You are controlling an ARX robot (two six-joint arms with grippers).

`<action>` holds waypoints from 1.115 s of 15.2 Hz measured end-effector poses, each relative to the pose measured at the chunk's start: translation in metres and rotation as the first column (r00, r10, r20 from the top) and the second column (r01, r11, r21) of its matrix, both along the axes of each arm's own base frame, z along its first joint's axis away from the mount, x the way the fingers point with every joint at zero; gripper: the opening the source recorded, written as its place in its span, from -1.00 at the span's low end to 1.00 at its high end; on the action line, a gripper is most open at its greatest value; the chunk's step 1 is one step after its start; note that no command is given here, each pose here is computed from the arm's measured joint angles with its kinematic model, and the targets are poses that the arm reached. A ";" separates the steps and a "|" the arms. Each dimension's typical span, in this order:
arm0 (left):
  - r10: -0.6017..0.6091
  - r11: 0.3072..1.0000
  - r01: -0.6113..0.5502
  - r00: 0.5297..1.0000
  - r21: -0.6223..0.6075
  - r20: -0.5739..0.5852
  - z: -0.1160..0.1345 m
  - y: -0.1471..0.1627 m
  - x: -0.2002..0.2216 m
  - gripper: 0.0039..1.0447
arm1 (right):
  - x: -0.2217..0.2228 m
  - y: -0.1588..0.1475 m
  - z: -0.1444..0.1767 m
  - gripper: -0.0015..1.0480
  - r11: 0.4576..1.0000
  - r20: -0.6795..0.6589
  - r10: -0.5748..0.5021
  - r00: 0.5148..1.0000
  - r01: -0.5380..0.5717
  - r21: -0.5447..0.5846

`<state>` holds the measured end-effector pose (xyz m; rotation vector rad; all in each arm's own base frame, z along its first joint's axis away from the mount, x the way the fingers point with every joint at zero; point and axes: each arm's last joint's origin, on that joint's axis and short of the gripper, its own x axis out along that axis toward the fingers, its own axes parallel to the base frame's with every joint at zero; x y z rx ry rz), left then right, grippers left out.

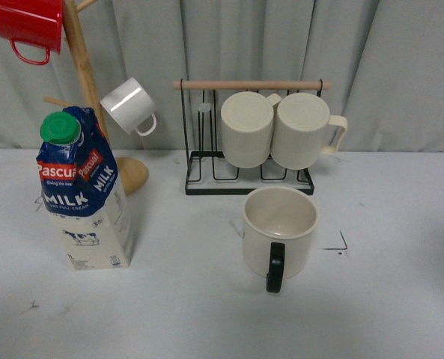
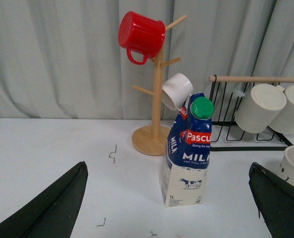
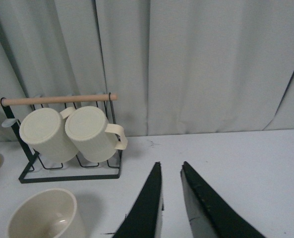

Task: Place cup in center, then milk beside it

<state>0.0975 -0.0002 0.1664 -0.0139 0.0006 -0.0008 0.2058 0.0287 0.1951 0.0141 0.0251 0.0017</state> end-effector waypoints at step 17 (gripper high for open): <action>-0.001 1.000 0.001 1.000 0.000 0.000 0.000 0.000 0.000 0.88 | -0.085 -0.029 -0.024 -0.96 1.000 0.041 -0.004 0.999 0.004 -0.008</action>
